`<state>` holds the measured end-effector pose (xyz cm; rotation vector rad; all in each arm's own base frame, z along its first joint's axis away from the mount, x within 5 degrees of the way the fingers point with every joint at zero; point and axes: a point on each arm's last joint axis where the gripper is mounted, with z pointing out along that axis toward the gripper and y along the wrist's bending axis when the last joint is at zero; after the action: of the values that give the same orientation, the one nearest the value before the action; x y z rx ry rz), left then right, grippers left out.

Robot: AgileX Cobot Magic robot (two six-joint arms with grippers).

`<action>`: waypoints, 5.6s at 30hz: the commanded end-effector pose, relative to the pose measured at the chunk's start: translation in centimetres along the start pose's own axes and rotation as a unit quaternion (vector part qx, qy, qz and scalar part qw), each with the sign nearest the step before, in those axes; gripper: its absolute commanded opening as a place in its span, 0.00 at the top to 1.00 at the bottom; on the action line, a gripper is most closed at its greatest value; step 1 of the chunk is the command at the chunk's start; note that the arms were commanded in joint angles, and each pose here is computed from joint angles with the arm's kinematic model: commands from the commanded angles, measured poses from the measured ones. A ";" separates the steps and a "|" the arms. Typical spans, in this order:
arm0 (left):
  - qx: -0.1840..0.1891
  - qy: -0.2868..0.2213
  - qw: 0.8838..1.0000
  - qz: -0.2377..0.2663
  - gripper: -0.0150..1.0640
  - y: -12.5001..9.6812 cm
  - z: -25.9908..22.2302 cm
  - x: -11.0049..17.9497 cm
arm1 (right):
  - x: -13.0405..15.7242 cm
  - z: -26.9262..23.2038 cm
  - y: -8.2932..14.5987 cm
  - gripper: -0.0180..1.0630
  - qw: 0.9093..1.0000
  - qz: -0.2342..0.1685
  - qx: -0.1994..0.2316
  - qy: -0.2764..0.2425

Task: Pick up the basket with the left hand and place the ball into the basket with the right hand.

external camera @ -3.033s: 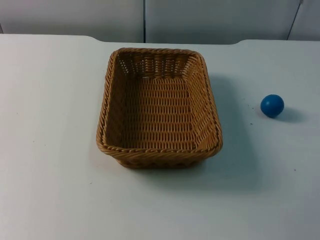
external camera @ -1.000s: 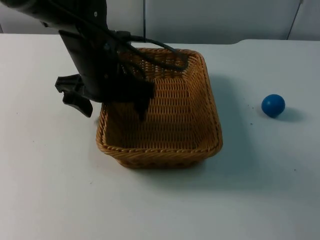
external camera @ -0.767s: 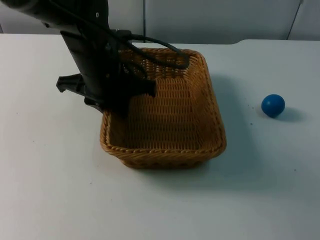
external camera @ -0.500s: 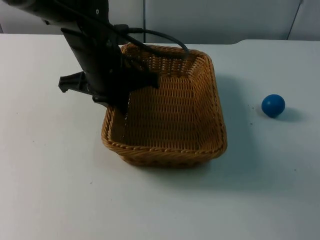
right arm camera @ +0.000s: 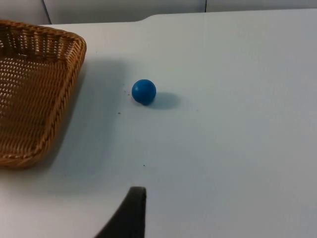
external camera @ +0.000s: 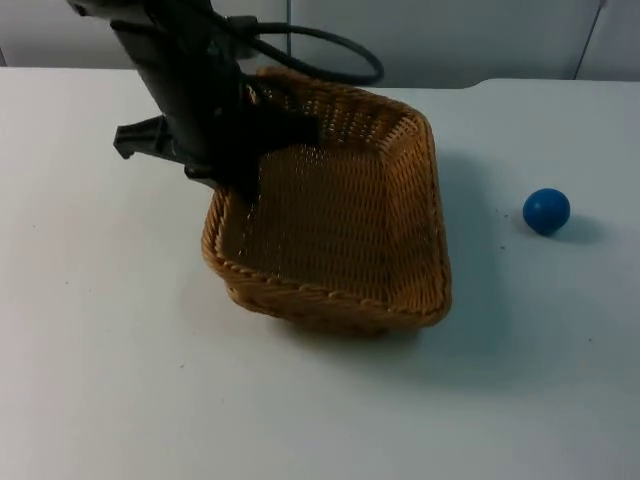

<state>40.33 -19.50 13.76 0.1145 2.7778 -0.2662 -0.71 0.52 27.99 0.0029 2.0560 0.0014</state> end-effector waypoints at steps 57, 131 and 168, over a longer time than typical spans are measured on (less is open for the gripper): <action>0.144 -0.051 0.983 -0.098 0.98 3.6 -10.0 -3.4 | 0.1 0.1 0.0 0.03 1.000 -0.001 -0.001 -0.003; 0.133 -0.060 0.984 -0.105 0.98 4.0 -8.5 -3.7 | -10.5 39.3 6.1 0.03 0.950 -0.027 -0.069 0.303; 0.129 -0.064 0.985 -0.099 0.98 4.0 -8.5 -3.7 | -6.2 46.1 6.0 0.03 0.931 -0.030 -0.039 0.362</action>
<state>41.25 -14.12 21.77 -0.0913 2.6499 -0.6463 42.68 7.05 11.65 -0.1521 2.8100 0.0568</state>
